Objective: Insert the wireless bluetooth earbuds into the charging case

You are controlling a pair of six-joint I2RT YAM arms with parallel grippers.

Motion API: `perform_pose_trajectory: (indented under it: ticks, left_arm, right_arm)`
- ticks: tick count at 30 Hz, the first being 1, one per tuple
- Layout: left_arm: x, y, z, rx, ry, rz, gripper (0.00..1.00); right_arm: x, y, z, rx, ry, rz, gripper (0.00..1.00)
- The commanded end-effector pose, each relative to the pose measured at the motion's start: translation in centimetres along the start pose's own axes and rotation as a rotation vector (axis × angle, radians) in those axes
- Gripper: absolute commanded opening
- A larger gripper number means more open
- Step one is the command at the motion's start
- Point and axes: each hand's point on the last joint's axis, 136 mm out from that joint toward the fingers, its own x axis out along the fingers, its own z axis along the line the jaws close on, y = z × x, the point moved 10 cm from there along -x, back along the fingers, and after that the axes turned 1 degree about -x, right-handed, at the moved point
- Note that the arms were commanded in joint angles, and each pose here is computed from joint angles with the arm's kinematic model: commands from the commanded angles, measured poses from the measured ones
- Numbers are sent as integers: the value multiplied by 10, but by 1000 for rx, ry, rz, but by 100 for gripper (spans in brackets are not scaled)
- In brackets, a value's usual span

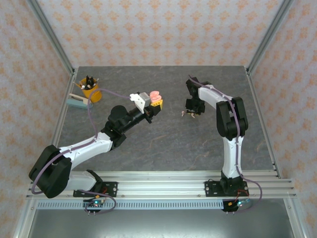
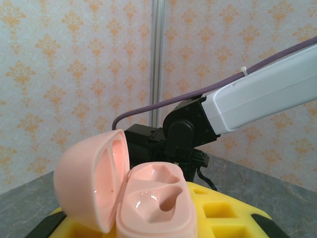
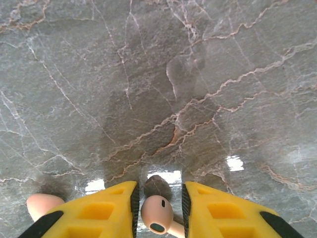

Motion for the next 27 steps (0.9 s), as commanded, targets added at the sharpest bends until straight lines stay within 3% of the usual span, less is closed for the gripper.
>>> perform_pose_trajectory:
  ticks: [1, 27]
  left_arm:
    - [3, -15, -4, 12, 18, -51, 0]
    - [4, -14, -4, 5, 18, -44, 0]
  right_arm:
    - [5, 13, 0, -23, 23, 35, 29]
    - [3, 23, 1, -19, 12, 33, 24]
